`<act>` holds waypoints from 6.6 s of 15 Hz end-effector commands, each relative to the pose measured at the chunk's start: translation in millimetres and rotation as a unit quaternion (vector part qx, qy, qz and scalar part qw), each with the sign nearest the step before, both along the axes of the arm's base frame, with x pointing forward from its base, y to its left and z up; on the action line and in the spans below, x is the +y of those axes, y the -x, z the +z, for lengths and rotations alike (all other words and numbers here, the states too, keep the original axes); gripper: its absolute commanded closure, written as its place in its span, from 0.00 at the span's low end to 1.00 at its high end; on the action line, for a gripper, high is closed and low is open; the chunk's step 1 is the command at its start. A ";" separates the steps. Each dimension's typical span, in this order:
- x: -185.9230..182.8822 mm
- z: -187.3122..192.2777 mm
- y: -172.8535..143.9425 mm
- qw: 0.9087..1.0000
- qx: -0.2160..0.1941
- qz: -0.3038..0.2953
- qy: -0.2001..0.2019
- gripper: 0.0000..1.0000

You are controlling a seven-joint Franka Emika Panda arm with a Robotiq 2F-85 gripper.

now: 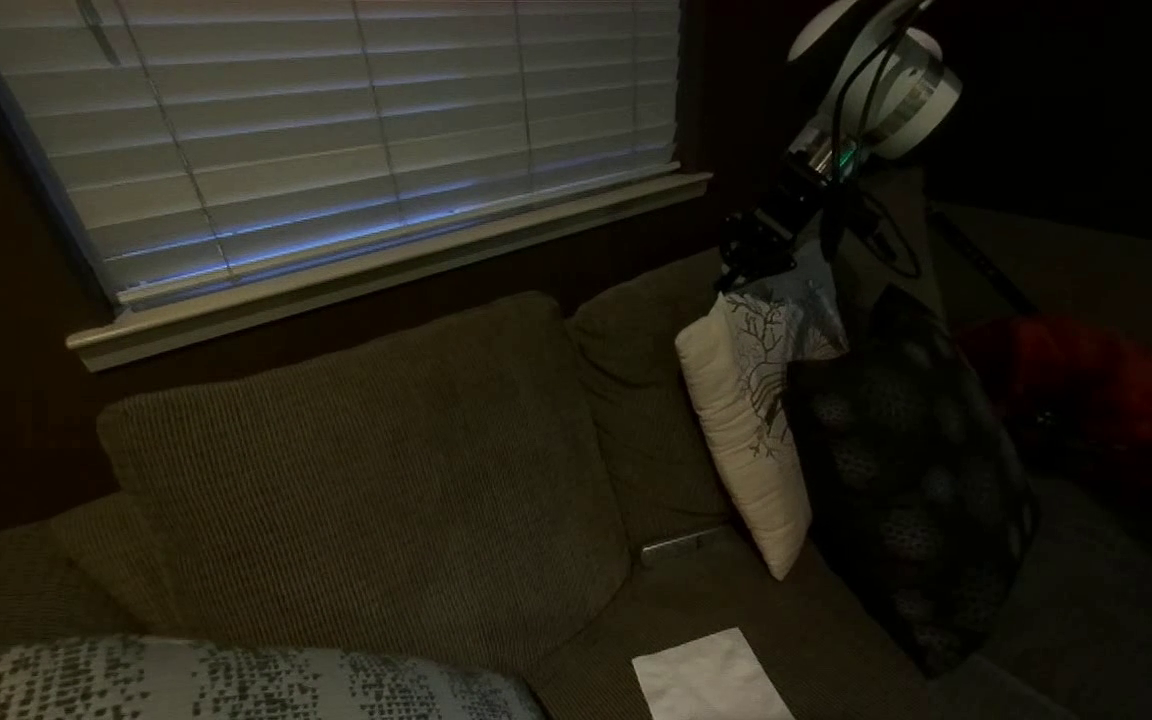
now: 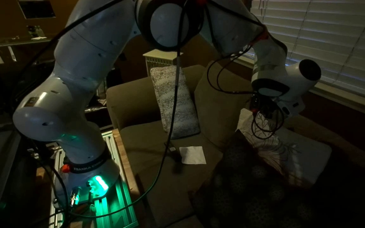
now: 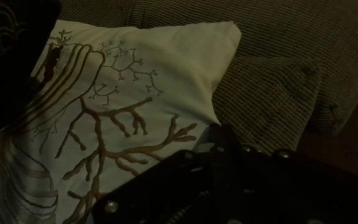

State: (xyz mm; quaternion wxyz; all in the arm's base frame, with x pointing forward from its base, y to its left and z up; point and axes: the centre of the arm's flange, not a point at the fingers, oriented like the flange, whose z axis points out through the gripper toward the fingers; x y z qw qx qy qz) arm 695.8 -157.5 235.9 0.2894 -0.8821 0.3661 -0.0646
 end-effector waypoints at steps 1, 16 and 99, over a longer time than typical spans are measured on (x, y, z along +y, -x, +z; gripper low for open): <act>-1.8 -3.4 0.9 1.000 0.003 -0.001 0.004 0.99; 97.4 9.9 22.3 0.993 -0.028 0.005 0.116 1.00; 344.3 28.3 55.1 0.990 -0.142 0.005 0.019 1.00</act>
